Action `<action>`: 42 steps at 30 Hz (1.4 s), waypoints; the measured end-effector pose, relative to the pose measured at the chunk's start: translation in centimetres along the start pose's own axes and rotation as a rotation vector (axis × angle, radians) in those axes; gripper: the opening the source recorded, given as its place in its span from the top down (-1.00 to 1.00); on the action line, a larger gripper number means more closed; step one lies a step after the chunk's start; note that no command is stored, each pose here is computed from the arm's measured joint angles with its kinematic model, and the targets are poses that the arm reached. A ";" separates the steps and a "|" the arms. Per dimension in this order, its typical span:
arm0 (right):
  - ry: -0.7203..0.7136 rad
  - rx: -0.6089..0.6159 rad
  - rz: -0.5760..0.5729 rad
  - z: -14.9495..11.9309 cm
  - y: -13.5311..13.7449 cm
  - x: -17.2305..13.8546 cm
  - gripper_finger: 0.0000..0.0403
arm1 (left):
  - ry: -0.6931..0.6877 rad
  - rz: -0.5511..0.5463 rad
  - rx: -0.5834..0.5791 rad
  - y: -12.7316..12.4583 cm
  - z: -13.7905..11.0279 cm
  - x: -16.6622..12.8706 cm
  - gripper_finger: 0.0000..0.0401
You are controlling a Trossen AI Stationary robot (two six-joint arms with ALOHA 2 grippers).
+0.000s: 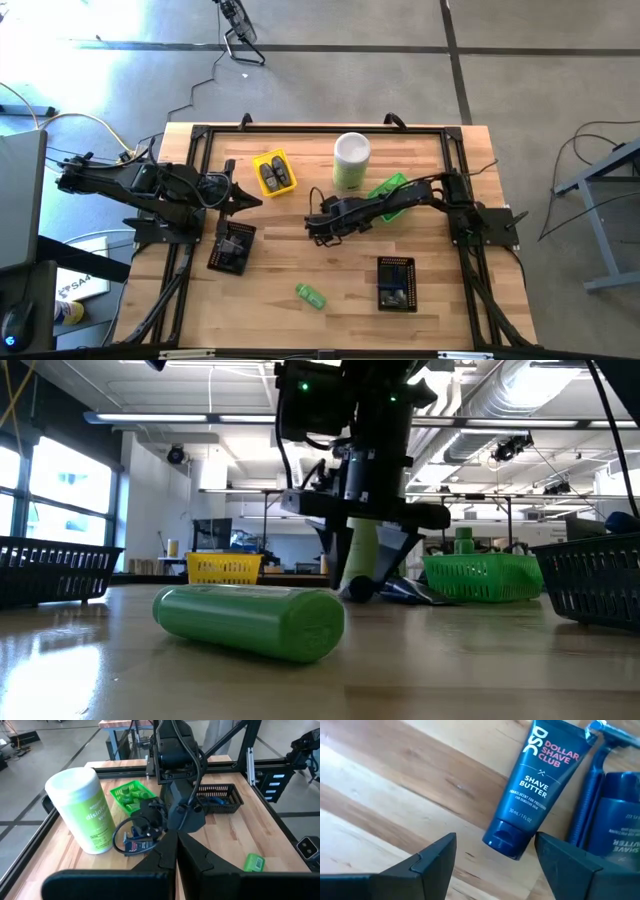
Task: Pick & Place Travel size toiletries
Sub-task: Put the shave cream into the left black bin
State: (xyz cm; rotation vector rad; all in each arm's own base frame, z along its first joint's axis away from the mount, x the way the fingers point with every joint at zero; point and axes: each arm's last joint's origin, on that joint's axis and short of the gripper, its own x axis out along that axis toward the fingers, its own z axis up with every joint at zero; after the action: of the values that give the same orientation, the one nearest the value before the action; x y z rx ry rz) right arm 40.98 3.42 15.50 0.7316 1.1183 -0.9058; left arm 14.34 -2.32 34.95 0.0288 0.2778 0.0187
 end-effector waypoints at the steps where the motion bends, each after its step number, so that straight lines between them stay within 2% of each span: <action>1: -0.001 0.027 0.001 0.1 0.0 0.0 -0.30 | 0.000 0.000 0.000 0.0 0.0 0.0 0.97; 9: -0.013 0.175 0.025 0.8 0.0 0.2 -0.30 | 0.000 0.000 0.000 0.0 0.0 0.0 0.97; 20: 0.009 0.204 0.028 1.5 -0.3 0.4 0.01 | 0.000 0.000 0.000 0.0 0.0 0.0 0.97; 26: 0.032 0.193 0.036 1.4 -0.3 0.4 0.11 | 0.009 0.000 0.002 0.0 -0.1 0.0 0.97; 33: 0.051 0.205 0.042 1.4 -0.3 0.4 0.10 | 0.011 0.000 0.002 0.0 -0.1 0.0 0.97; 36: 0.045 0.256 0.039 1.7 -0.4 0.5 0.09 | 0.011 0.000 0.002 0.0 -0.1 0.0 0.97; 42: 0.044 0.309 0.054 2.1 0.0 2.2 0.09 | 0.012 0.000 0.002 0.0 -0.1 0.0 0.97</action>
State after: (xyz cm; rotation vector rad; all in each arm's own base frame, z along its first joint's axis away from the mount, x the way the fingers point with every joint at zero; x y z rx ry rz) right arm 42.24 1.08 14.03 1.0346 1.0024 -1.0325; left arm 14.31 -2.31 34.82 0.0307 0.2898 0.0190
